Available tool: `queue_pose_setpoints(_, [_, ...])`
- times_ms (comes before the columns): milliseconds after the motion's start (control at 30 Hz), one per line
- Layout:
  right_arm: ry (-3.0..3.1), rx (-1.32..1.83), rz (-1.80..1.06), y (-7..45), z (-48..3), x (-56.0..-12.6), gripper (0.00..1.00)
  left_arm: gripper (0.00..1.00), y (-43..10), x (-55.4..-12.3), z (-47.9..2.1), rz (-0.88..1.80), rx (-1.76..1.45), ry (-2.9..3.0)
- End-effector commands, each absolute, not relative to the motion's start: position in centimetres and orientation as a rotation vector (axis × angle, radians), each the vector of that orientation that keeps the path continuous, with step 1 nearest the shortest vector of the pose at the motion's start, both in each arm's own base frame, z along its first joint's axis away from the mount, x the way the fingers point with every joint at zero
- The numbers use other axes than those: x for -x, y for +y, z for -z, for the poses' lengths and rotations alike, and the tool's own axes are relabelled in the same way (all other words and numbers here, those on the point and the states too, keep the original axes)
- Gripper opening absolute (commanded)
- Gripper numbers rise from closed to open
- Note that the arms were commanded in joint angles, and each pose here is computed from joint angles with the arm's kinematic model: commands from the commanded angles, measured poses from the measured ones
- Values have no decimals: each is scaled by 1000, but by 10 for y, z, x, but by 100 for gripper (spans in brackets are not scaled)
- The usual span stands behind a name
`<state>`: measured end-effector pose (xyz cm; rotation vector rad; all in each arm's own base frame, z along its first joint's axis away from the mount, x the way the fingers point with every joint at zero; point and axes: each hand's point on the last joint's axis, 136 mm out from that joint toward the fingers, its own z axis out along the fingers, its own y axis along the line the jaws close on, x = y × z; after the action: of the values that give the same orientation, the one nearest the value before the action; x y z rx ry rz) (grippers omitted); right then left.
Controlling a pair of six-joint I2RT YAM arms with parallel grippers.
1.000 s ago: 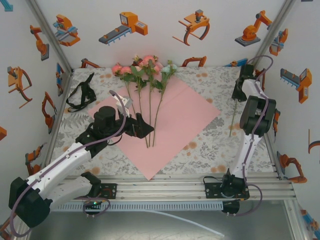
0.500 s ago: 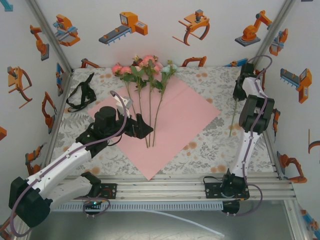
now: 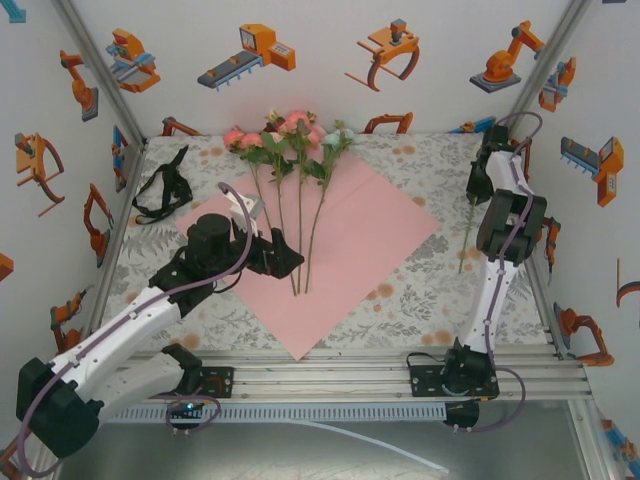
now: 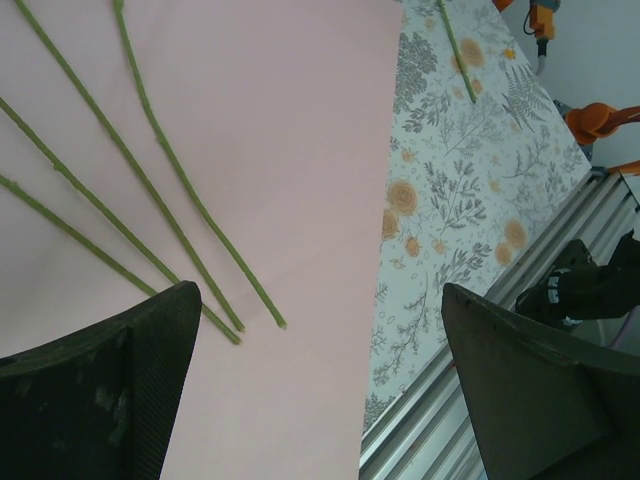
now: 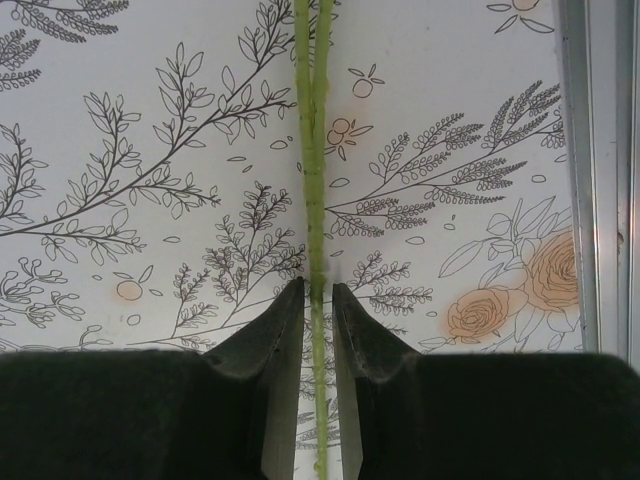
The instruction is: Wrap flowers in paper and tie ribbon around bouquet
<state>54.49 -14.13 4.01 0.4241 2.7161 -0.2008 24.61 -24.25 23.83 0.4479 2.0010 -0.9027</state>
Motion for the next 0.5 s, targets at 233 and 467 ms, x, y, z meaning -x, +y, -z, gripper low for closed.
queue_pose_setpoints(233, [2807, -418, 172, -140, -25, -532, 12, 97, -237, -242, -246, 877, -465, 1969])
queue_pose_setpoints(467, [2623, -450, 52, -127, -89, -544, 9, 97, -235, -242, -245, 865, -460, 1971])
